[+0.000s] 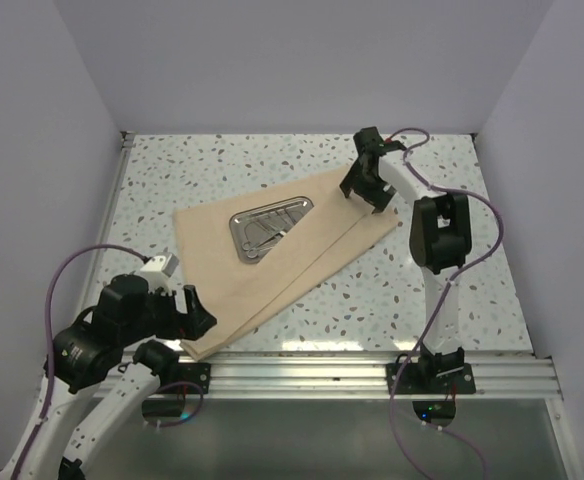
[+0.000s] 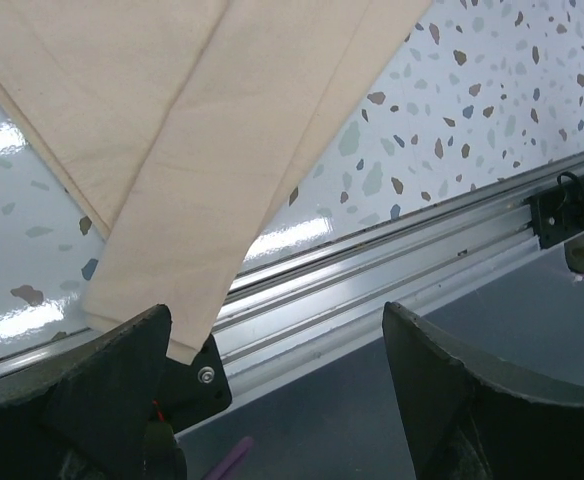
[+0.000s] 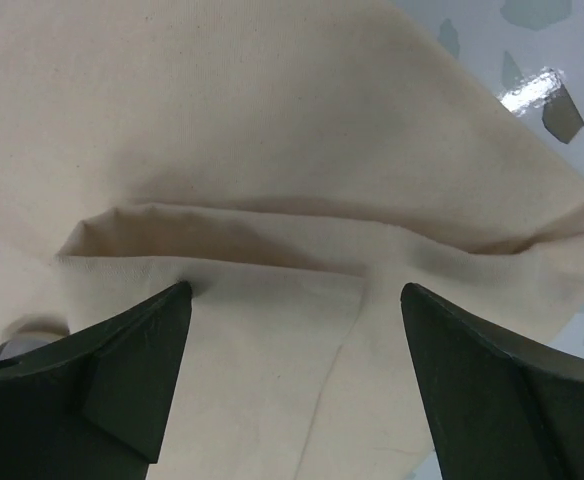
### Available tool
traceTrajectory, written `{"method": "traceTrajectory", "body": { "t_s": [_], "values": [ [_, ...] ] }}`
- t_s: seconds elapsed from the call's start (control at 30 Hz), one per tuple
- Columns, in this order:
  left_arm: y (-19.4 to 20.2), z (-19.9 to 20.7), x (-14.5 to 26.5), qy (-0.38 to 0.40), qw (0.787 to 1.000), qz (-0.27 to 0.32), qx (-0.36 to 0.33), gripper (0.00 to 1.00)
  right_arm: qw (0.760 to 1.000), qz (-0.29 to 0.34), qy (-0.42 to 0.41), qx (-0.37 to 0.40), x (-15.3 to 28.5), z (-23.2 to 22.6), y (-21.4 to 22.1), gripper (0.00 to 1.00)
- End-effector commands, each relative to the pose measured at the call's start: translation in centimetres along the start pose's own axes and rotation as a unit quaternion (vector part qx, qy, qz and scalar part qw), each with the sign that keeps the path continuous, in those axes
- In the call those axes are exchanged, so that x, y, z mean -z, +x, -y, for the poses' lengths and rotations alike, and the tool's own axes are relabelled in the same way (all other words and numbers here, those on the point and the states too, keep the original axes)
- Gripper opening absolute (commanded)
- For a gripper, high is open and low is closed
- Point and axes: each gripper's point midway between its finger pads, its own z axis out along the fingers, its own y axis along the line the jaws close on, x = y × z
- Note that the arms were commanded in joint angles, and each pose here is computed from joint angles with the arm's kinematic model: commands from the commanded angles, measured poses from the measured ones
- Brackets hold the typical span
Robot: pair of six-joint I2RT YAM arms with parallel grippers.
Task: Open and lay out the surgical kit
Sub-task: Open the surgical kit at the center of the board.
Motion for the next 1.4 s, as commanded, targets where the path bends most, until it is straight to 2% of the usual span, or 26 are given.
{"method": "traceTrajectory", "body": {
  "t_s": [0.0,0.07,0.13,0.23,0.27,0.33,0.5,0.8,0.97,1.2,1.37],
  "values": [
    [-1.1,0.0,0.3,-0.015,0.999,0.018,0.028,0.9,1.0,0.019,-0.007,0.006,-0.2,-0.8,-1.6,0.88],
    [-1.2,0.0,0.0,-0.017,0.999,0.016,0.031,0.89,1.0,0.006,0.001,0.008,-1.1,-0.4,-0.6,0.84],
    [-1.2,-0.1,-0.5,-0.021,0.999,0.011,0.036,0.88,1.0,0.007,-0.005,0.0,-1.7,-0.4,-0.3,0.72],
    [-1.0,-0.2,-0.9,-0.025,0.999,0.005,0.043,0.88,1.0,-0.017,-0.001,-0.006,-3.0,1.1,2.2,0.53],
    [-1.0,-0.2,-1.0,-0.025,0.999,0.005,0.044,0.88,1.0,-0.019,-0.002,-0.007,-2.9,1.3,2.5,0.43],
    [-0.8,-0.4,-1.1,-0.027,0.999,0.002,0.046,0.88,1.0,-0.028,0.003,-0.007,-3.3,1.9,3.3,0.32],
    [-0.5,-0.4,-1.4,-0.024,0.999,-0.001,0.043,0.88,1.0,-0.028,0.01,0.001,-2.3,2.6,3.3,0.0],
    [-0.9,-0.3,-1.5,-0.013,1.0,0.01,0.017,0.88,1.0,0.002,-0.014,0.012,4.4,1.6,0.2,0.0],
    [-1.4,0.1,-1.5,0.0,1.0,0.018,-0.006,0.88,0.999,0.015,-0.026,0.01,9.4,3.3,0.1,0.0],
    [-2.1,1.0,-1.4,0.024,0.999,0.023,-0.04,0.88,1.0,0.004,-0.019,0.022,13.1,7.4,2.6,0.0],
    [-2.0,1.4,-1.4,0.038,0.998,0.019,-0.054,0.87,0.999,-0.017,0.014,0.023,14.7,12.7,6.6,0.0]
  ]
}}
